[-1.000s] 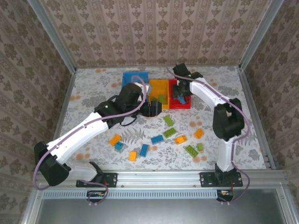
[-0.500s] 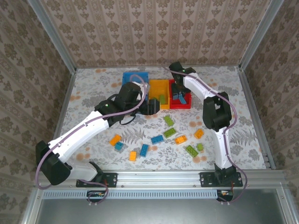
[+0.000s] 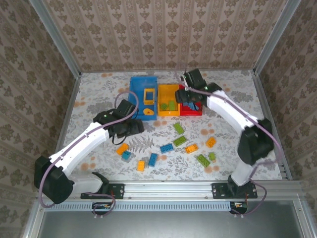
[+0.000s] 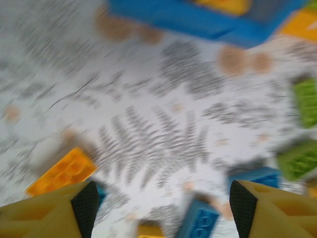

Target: Sort the legos into containers by color

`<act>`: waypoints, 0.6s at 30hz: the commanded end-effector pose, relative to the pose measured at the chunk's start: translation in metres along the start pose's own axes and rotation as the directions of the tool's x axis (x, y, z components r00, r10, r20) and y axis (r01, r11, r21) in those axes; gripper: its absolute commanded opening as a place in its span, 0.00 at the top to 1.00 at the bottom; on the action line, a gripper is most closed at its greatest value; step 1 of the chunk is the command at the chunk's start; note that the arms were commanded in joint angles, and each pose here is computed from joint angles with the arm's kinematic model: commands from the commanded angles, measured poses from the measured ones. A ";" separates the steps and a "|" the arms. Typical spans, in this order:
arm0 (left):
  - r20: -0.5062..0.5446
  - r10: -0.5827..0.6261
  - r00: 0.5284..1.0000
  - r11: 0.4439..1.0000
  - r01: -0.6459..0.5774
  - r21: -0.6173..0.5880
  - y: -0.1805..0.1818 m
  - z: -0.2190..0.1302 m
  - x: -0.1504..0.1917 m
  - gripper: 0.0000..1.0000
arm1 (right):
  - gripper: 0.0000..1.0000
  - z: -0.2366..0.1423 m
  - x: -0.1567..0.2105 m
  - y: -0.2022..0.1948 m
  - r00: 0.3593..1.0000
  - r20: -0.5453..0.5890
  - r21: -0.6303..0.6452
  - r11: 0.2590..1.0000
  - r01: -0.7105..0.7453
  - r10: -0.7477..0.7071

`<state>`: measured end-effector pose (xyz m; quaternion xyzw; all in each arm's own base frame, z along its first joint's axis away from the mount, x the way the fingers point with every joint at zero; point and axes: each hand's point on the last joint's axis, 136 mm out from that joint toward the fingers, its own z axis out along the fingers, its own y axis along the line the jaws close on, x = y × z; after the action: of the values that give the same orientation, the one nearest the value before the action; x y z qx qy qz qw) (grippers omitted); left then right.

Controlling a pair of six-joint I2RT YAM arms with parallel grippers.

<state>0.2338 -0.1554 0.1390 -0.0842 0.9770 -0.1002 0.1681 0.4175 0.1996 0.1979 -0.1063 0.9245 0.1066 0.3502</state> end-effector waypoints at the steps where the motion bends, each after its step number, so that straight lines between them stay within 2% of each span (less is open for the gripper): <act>1: -0.124 -0.108 0.986 0.986 0.090 -0.138 0.041 0.012 0.030 0.25 | 0.29 -0.019 0.018 0.083 0.986 0.148 -0.363 0.923 0.124 -0.075; 4: -0.168 -0.045 0.985 0.985 0.016 -0.169 0.052 0.020 0.035 0.23 | 0.28 -0.032 0.063 0.121 0.982 0.140 -0.481 0.858 0.181 -0.128; 8: -0.243 0.110 0.964 0.975 -0.152 -0.159 0.057 0.034 0.040 0.18 | 0.28 -0.034 0.101 0.138 0.992 0.066 -0.530 0.839 0.124 -0.104; 14: -0.403 0.247 0.881 0.929 -0.334 -0.161 0.067 0.054 0.044 0.10 | 0.27 -0.035 0.116 0.144 0.995 0.023 -0.544 0.834 0.095 -0.098; 18: -0.449 0.258 0.856 0.916 -0.364 -0.168 0.074 0.065 0.044 0.10 | 0.27 -0.035 0.116 0.144 0.993 0.023 -0.538 0.836 0.108 -0.113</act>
<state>0.2045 -0.1071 0.0444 0.0371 0.9983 0.0339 -0.0299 0.2727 0.3065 0.1426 -0.2501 0.8669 0.3179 0.2913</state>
